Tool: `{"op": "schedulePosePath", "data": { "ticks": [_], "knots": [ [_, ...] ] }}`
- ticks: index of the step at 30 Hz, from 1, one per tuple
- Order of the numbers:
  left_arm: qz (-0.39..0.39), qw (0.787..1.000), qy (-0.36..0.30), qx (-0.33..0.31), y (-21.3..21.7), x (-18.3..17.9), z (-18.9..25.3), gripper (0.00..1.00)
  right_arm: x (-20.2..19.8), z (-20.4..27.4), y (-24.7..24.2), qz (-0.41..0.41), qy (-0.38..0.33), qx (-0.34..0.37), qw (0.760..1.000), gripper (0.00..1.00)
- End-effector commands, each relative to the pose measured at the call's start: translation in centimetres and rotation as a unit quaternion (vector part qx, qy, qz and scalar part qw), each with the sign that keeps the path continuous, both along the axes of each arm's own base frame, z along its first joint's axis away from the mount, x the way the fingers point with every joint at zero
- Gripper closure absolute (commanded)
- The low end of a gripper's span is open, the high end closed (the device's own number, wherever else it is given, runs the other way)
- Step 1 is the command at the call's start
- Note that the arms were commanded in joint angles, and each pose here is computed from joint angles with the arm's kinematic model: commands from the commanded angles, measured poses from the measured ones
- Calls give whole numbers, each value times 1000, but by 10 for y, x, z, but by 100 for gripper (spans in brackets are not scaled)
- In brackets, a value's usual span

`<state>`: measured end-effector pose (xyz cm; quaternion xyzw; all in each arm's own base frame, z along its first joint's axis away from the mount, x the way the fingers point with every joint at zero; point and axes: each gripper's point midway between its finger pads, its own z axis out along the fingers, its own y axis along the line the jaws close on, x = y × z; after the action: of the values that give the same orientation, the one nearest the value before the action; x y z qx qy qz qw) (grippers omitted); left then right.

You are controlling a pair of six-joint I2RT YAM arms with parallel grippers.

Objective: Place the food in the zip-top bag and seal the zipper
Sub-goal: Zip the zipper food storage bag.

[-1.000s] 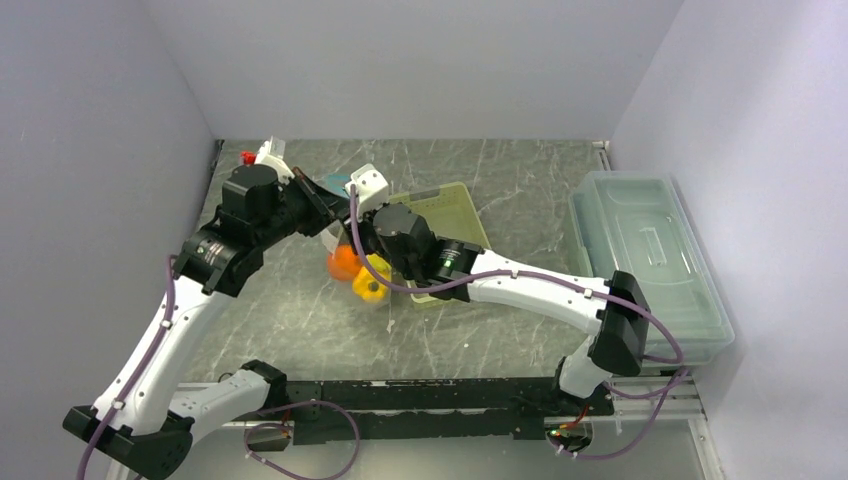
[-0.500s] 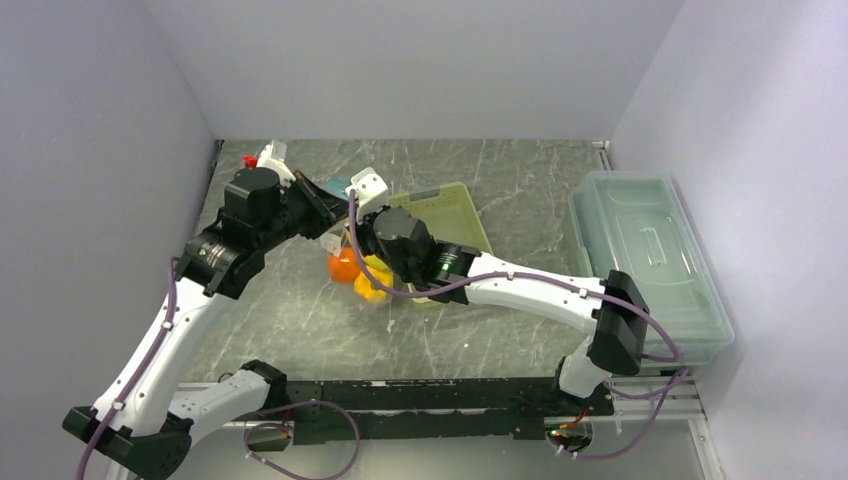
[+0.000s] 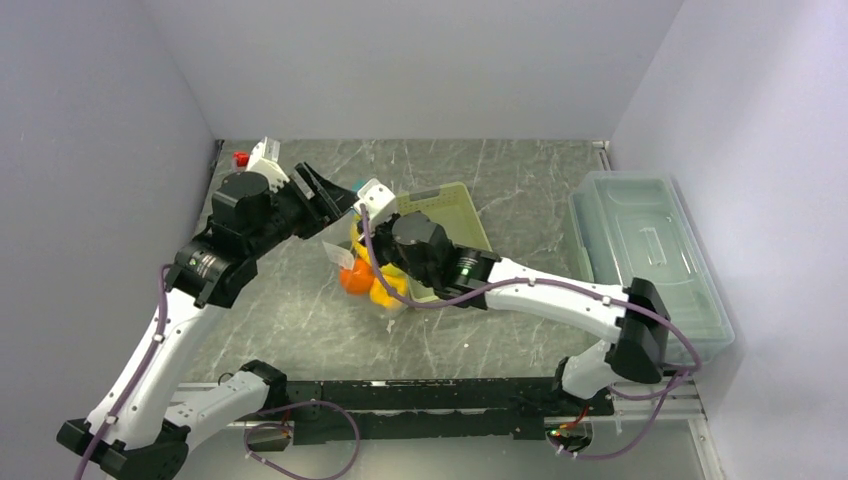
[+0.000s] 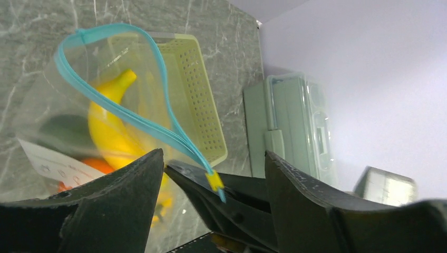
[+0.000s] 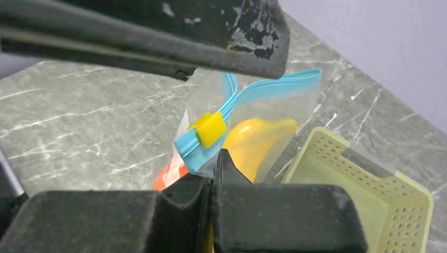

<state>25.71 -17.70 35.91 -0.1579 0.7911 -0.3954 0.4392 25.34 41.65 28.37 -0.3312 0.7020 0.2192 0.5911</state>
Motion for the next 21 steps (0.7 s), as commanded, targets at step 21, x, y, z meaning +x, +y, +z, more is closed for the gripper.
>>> {"op": "schedulePosePath", "data": {
  "ticks": [21],
  "knots": [
    [-198, 923, -260, 204, -2, -44, 42, 18, -74, 67, -52, 310, 22, 20, 950, 100]
  ]
}}
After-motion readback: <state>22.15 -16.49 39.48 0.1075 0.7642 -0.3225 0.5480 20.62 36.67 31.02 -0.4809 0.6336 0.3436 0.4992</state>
